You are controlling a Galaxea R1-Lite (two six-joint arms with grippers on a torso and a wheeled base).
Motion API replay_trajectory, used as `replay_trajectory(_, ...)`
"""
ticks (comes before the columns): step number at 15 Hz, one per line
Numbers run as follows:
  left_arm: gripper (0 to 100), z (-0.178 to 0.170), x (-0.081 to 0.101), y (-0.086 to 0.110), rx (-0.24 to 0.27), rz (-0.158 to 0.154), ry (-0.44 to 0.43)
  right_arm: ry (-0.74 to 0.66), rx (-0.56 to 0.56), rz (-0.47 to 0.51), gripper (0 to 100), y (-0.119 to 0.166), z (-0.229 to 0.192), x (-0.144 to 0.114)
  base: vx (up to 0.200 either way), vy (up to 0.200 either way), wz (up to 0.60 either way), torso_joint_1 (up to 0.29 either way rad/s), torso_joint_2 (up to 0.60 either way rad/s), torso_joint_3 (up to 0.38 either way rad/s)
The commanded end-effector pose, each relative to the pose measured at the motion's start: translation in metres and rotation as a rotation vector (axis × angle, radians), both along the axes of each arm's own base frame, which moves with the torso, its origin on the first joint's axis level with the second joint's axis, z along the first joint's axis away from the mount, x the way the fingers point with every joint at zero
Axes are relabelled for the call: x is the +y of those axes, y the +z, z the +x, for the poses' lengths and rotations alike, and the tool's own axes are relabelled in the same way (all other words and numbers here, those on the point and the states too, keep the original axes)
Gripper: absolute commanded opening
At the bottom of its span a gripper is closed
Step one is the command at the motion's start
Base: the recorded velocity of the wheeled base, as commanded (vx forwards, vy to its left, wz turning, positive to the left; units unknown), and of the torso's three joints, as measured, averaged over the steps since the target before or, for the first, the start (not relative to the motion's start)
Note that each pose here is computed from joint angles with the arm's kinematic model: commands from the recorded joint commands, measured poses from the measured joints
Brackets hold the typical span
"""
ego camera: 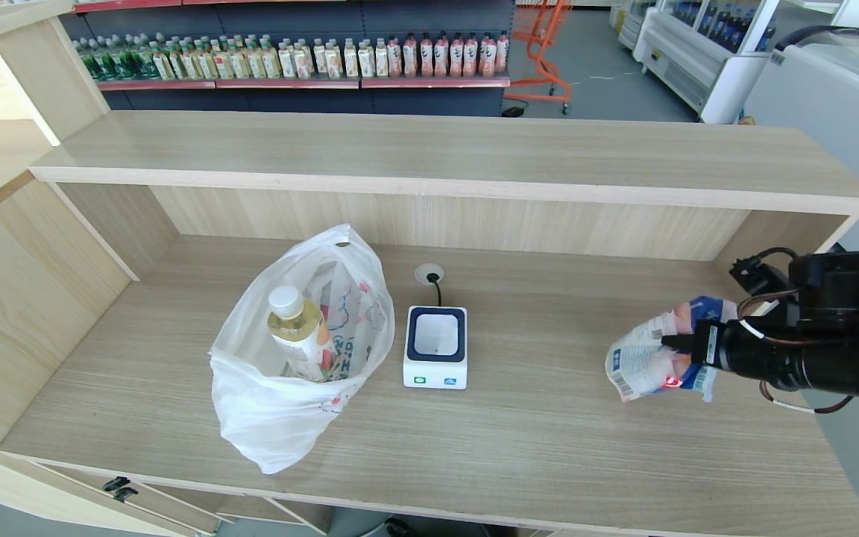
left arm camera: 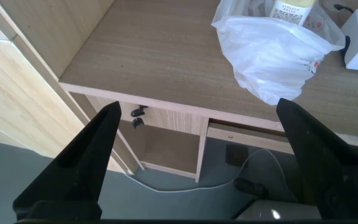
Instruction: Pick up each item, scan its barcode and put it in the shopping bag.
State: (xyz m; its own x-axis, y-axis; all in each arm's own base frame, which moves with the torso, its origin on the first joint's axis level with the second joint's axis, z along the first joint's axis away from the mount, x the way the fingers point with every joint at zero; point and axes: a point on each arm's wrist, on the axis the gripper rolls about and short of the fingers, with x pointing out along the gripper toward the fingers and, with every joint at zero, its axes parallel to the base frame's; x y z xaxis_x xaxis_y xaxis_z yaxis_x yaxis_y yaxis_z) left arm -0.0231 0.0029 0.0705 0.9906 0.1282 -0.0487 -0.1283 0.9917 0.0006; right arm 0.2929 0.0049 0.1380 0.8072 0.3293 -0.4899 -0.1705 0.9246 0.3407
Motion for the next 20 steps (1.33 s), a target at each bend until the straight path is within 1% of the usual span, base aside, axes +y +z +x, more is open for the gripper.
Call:
replay_trajectory(1, 100, 0.0, 0.0, 0.0, 0.001, 0.0, 0.0, 0.131, -0.136, 0.031, 0, 0.037, -0.015, 0.002, 0.0, 0.0, 0.0, 0.0, 0.0, 0.0)
replay_trajectory(2, 100, 0.0, 0.0, 0.0, 0.001, 0.0, 0.0, 0.258, -0.186, 0.079, 0, 0.052, -0.025, 0.007, 0.0, 0.0, 0.0, 0.0, 0.0, 0.0)
replay_trajectory(5, 100, 0.0, 0.0, 0.0, 0.003, 0.0, 0.0, 0.649, -0.282, 0.231, 0, 0.081, -0.051, 0.025, 0.0, 0.0, 0.0, 0.0, 0.0, 0.0)
replay_trajectory(7, 100, 0.0, 0.0, 0.0, 0.001, 0.0, 0.0, 0.821, -0.296, 0.313, 0, 0.098, -0.07, 0.038, 0.0, 0.0, 0.0, 0.0, 0.0, 0.0)
replay_trajectory(8, 100, 0.0, 0.0, 0.0, 0.001, 0.0, 0.0, 0.871, -0.286, 0.349, 0, 0.105, -0.08, 0.048, 0.0, 0.0, 0.0, 0.0, 0.0, 0.0)
replay_trajectory(11, 100, 0.0, 0.0, 0.0, 0.003, 0.0, 0.0, 0.946, -0.236, 0.427, 0, 0.119, -0.098, 0.067, 0.0, 0.0, 0.0, 0.0, 0.0, 0.0)
replay_trajectory(16, 100, 0.0, 0.0, 0.0, 0.003, 0.0, 0.0, 0.98, -0.213, 0.455, 0, 0.123, -0.104, 0.075, 0.0, 0.0, 0.0, 0.0, 0.0, 0.0)
replay_trajectory(20, 100, 0.0, 0.0, 0.0, 0.001, 0.0, 0.0, 0.983, -0.208, 0.458, 0, 0.124, -0.104, 0.076, 0.0, 0.0, 0.0, 0.0, 0.0, 0.0)
